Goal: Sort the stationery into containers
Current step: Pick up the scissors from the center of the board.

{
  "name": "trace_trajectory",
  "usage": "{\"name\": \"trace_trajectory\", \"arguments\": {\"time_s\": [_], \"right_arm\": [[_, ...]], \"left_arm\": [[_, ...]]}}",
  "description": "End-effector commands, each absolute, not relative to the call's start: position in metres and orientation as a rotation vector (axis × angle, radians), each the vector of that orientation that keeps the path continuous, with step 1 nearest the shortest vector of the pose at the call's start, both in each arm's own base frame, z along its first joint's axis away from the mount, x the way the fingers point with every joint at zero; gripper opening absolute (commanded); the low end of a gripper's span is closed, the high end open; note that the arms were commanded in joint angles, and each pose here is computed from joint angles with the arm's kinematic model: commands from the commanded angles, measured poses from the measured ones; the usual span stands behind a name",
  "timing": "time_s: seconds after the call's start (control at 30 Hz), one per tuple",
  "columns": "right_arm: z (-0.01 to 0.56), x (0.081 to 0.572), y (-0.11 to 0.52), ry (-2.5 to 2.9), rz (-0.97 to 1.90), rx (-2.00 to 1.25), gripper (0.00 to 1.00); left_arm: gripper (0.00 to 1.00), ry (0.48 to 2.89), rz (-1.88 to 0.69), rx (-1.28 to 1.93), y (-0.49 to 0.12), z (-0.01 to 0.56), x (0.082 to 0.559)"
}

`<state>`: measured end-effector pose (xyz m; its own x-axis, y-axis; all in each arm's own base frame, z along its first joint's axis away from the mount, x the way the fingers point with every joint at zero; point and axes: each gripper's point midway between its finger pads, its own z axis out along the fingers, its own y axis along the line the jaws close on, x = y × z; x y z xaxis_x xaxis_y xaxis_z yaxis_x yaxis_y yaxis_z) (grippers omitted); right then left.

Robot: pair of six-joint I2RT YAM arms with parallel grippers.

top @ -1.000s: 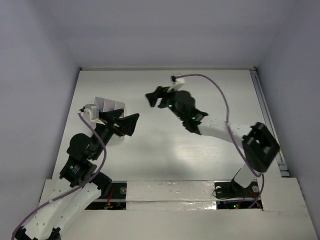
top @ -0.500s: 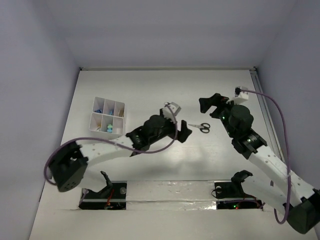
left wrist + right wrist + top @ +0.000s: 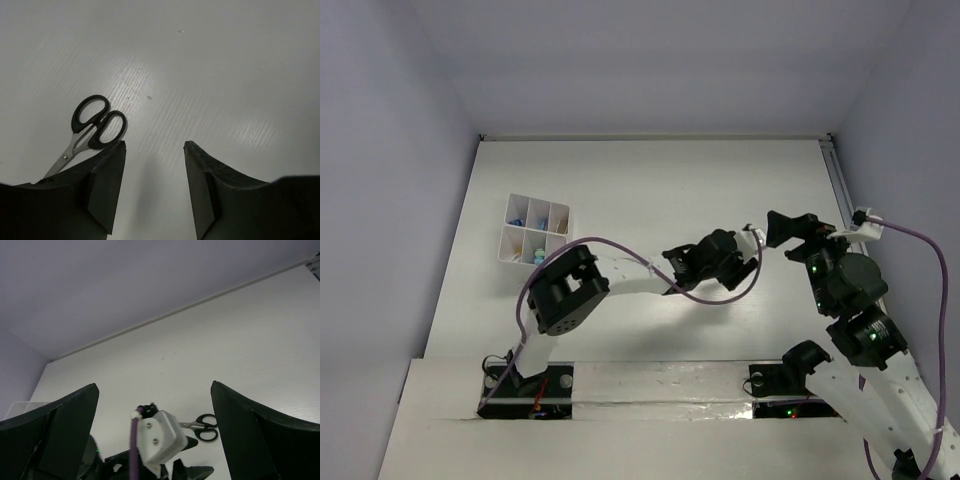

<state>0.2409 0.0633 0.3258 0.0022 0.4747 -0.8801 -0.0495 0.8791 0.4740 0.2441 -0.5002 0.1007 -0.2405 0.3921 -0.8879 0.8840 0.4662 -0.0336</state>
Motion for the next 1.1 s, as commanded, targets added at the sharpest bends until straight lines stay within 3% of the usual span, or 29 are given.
{"name": "trace_trajectory", "arguments": {"time_s": [0.0,0.37,0.5,1.07], "right_arm": [[0.332,0.236,0.057,1.522,0.394,0.331,1.0],[0.326,0.236,0.066,1.548,0.427,0.295,1.0],[0.325,0.234,0.066,1.548,0.429,0.293,1.0],[0.356,0.227,0.063,1.495,0.451,0.288,1.0]], "left_arm": [[0.47,1.766,-0.684,1.142,-0.521,0.112,0.251],[0.42,1.878,-0.648,1.207,-0.546,0.063,0.265],[0.36,1.919,-0.701,1.156,-0.546,0.062,0.272],[0.3,2.007,-0.691,1.116,-0.541,0.042,0.274]]}}
